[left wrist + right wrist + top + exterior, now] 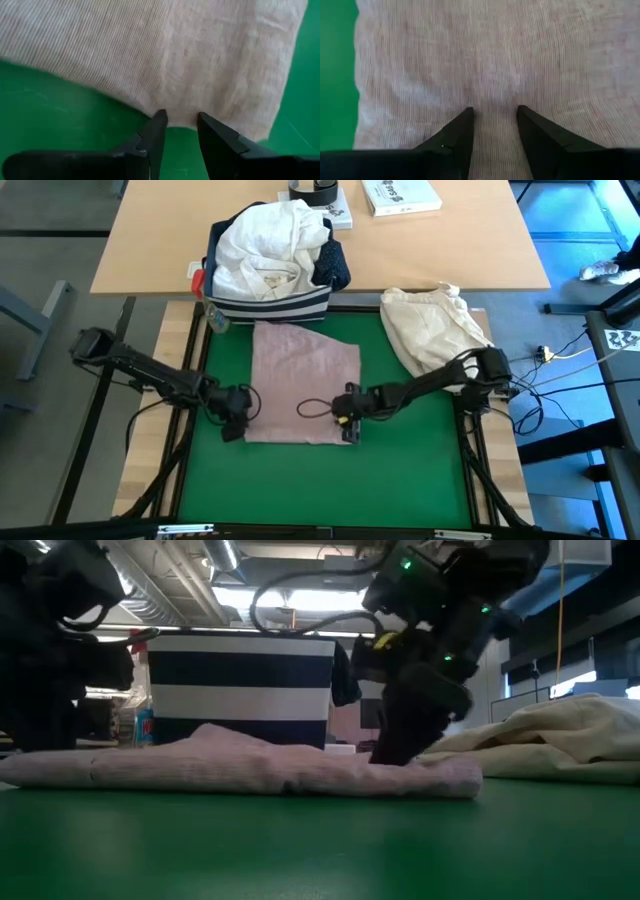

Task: Fold laundry
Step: Fold the red polo

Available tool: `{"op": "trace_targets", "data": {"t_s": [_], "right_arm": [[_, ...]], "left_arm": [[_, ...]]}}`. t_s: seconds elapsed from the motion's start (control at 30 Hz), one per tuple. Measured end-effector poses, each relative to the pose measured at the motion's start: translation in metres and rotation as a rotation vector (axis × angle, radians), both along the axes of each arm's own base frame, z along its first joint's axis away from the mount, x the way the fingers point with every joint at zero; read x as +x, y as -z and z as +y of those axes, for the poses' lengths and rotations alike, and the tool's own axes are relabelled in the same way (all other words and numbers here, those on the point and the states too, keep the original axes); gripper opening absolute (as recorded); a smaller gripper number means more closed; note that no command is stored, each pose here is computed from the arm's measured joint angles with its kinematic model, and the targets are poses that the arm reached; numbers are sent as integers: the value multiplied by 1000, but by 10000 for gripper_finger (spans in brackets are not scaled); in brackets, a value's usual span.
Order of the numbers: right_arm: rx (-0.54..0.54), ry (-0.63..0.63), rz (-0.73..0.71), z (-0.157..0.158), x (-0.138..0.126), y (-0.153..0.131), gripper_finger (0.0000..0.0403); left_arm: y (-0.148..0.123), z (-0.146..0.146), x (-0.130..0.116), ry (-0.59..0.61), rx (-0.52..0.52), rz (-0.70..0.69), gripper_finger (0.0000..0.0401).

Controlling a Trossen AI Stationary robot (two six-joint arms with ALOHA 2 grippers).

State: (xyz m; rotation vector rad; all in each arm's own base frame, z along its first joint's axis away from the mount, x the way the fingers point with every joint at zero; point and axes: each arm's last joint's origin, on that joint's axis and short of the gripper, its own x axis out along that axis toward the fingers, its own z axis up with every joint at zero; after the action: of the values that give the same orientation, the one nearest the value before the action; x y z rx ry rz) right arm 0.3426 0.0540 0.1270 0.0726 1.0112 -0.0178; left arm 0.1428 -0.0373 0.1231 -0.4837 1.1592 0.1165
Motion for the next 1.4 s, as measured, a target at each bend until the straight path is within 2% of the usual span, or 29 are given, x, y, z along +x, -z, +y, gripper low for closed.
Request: {"op": "trace_targets", "data": {"t_s": [0.17, 0.27, 0.4, 0.53, 0.63, 0.73, 0.87, 0.97, 1.1, 1.4], "right_arm": [[-42, 8, -22, 9, 0, -14, 156], [34, 16, -99, 15, 8, -42, 156], [126, -8, -172, 30, 10, -66, 156], [142, -50, -208, 47, 11, -75, 156], [148, -34, -188, 53, 9, -70, 158], [144, 6, -155, 54, 8, -64, 171], [105, 9, -133, 52, 8, -58, 208], [85, -13, -90, 52, 8, -50, 236], [73, -21, -16, 52, 6, -39, 261], [61, -42, 106, 53, -3, -29, 269]], "left_arm": [[-11, -3, 6, -20, -45, -33, 111], [-39, -10, 22, 8, -99, -143, 111], [-70, -23, 36, 111, -113, -268, 111], [-86, -32, 43, 221, -77, -408, 112], [-82, -33, 45, 265, -13, -419, 124], [-67, -33, 47, 317, 55, -359, 149], [-48, -35, 54, 358, 116, -273, 186], [-33, -40, 58, 372, 124, -200, 205], [-15, -46, 59, 401, 138, -106, 213], [-1, -54, 62, 412, 215, -67, 208]]}}
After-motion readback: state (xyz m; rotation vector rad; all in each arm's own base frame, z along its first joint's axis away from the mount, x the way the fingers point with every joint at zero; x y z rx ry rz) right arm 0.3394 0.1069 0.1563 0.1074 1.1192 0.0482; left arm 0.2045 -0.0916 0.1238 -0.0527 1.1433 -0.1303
